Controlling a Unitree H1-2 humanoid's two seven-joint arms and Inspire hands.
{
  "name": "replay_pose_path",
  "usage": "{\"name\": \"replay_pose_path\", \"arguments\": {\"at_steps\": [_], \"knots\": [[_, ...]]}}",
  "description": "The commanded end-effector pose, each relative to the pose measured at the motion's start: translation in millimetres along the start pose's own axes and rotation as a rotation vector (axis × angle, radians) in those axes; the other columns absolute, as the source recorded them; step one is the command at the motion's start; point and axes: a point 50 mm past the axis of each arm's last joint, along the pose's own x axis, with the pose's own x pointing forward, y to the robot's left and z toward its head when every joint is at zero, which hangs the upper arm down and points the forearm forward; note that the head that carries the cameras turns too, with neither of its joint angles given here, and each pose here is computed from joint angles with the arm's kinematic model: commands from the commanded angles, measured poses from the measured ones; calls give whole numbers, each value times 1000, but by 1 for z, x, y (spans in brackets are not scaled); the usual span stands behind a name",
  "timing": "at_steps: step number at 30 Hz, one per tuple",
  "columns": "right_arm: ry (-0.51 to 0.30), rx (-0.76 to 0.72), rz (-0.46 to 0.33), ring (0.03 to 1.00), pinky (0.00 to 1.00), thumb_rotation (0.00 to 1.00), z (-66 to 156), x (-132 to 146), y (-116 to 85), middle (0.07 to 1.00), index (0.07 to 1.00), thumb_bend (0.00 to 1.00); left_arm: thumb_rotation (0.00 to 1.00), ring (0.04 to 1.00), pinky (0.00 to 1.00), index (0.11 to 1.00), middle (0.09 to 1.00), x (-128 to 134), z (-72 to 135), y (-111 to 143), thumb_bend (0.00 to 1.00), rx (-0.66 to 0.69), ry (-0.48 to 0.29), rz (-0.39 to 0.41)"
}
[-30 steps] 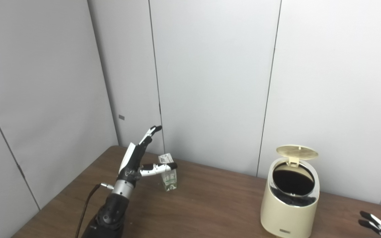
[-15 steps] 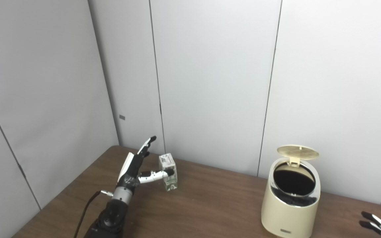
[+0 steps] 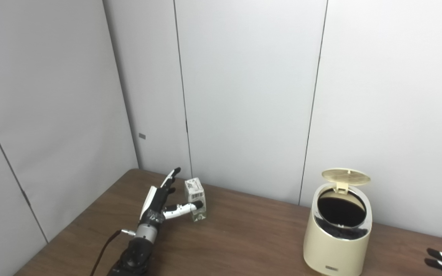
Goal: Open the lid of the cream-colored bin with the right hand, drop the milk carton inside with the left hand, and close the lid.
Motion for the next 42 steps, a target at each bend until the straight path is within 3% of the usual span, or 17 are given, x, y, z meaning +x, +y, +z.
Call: {"name": "replay_pose_path", "arguments": {"at_steps": [1, 15, 22, 29, 33, 40, 42], "knots": [[-79, -26, -46, 654, 377, 392, 16, 2, -17, 873, 912, 930, 290, 955, 912, 1000, 985, 23, 25, 4, 939, -44, -90, 50], [-63, -26, -54, 655, 390, 430, 13, -5, -22, 873, 923, 931, 338, 912, 859, 949, 923, 25, 14, -10, 965, -28, -44, 54], [-64, -41, -51, 653, 384, 472, 13, -7, -20, 870, 917, 951, 276, 871, 835, 900, 883, 30, 14, -15, 932, -80, -27, 38], [-50, -39, -50, 655, 375, 473, 12, -11, -20, 873, 915, 943, 246, 802, 752, 864, 829, 29, 11, -21, 919, -66, -7, 47], [-46, -44, -52, 656, 382, 466, 12, -15, -21, 875, 917, 935, 206, 717, 661, 808, 763, 29, 10, -25, 891, -72, 5, 71], [-41, -44, -57, 661, 400, 437, 11, -18, -23, 877, 917, 906, 94, 514, 444, 598, 549, 32, 11, -33, 795, -65, 12, 123], [-39, -47, -59, 659, 404, 441, 9, -19, -23, 872, 917, 903, 72, 480, 406, 512, 522, 32, 11, -34, 577, -54, 12, 138]]}}
